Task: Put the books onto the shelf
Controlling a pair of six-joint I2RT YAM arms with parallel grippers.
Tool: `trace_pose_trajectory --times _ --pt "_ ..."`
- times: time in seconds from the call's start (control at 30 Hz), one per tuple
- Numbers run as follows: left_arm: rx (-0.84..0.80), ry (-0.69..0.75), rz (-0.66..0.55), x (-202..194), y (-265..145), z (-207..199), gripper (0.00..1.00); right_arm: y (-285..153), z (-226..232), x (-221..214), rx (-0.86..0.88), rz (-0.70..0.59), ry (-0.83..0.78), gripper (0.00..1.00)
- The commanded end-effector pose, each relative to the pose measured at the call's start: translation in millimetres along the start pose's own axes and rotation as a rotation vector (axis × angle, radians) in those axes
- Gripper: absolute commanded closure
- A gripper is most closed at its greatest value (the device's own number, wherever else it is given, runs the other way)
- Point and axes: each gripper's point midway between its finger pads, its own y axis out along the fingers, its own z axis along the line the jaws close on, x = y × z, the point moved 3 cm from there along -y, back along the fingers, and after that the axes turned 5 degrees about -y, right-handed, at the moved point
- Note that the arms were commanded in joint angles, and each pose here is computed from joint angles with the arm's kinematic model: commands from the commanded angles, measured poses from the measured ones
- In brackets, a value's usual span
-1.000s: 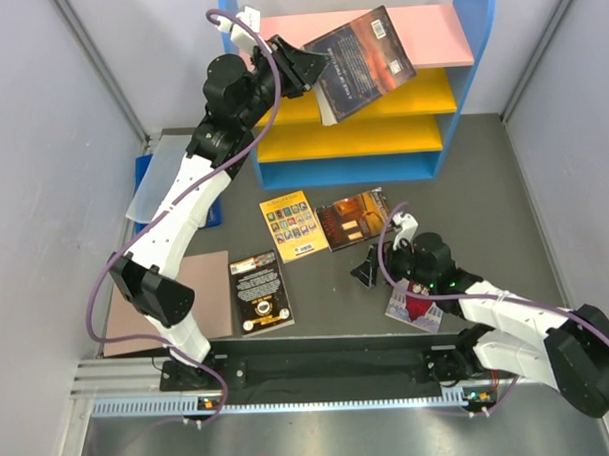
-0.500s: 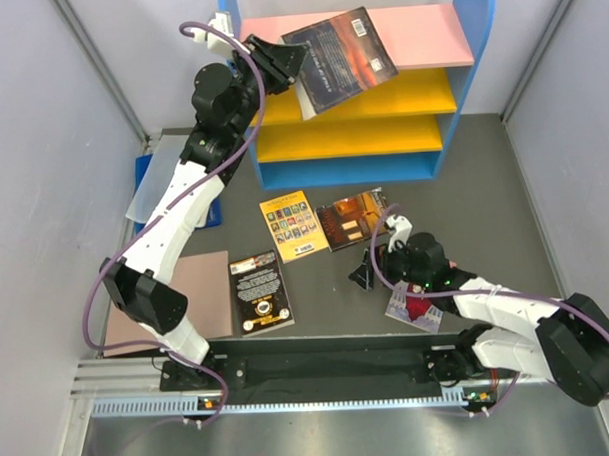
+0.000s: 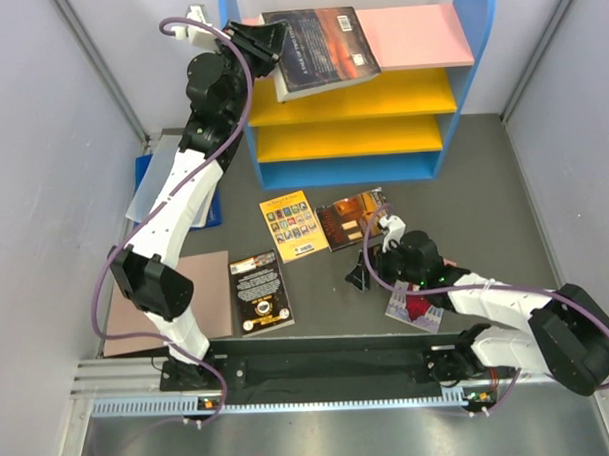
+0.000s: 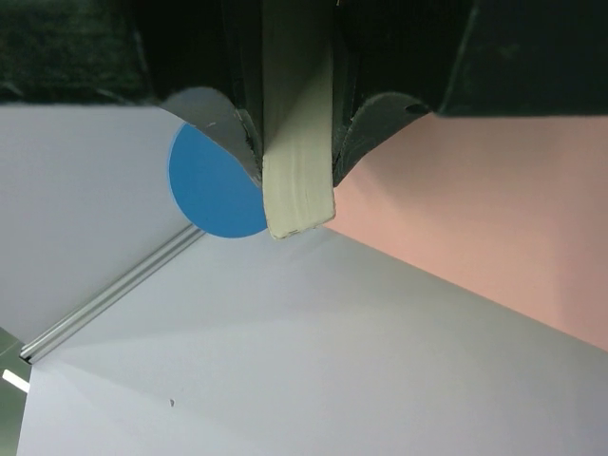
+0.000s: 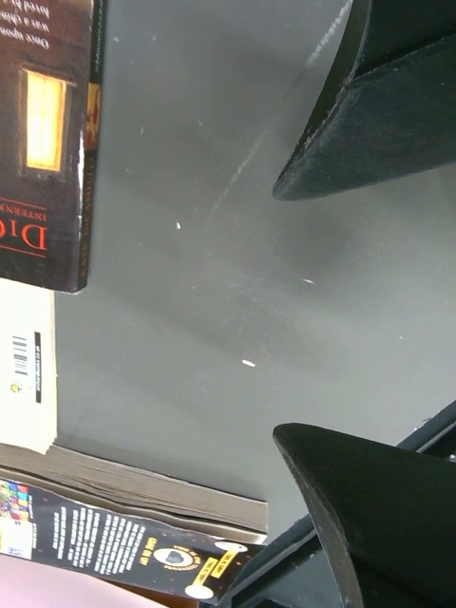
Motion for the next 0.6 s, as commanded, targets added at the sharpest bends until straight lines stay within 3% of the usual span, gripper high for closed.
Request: trace_pose_trajectory --times 0.0,0.13,0.27,0.43,0.57 --pt "-0.235 -0.073 -0.140 47.7 -0.5 -66.9 1.00 -2.3 13.2 36.6 0.014 -0.082 -0.040 0.00" --pt "-0.243 -0.073 -0.083 37.1 -8.8 -65.3 1.00 -23.1 31.5 93.4 0.013 -0.240 -0.001 0.00" --pt "-0.226 -0.067 -0.075 34.1 -20.8 -59.4 1.00 -60.4 60.4 185.6 0.100 -0.529 0.082 0.00" --pt "-0.226 -0.065 -0.040 28.3 -40.0 -58.4 1.00 -69.1 92.6 259.9 0.248 -0.649 0.119 0.00" --pt "-0.211 -0.060 -0.010 19.9 -54.5 -51.8 1.00 -67.7 104.0 281.6 0.374 -0.714 0.183 0.00"
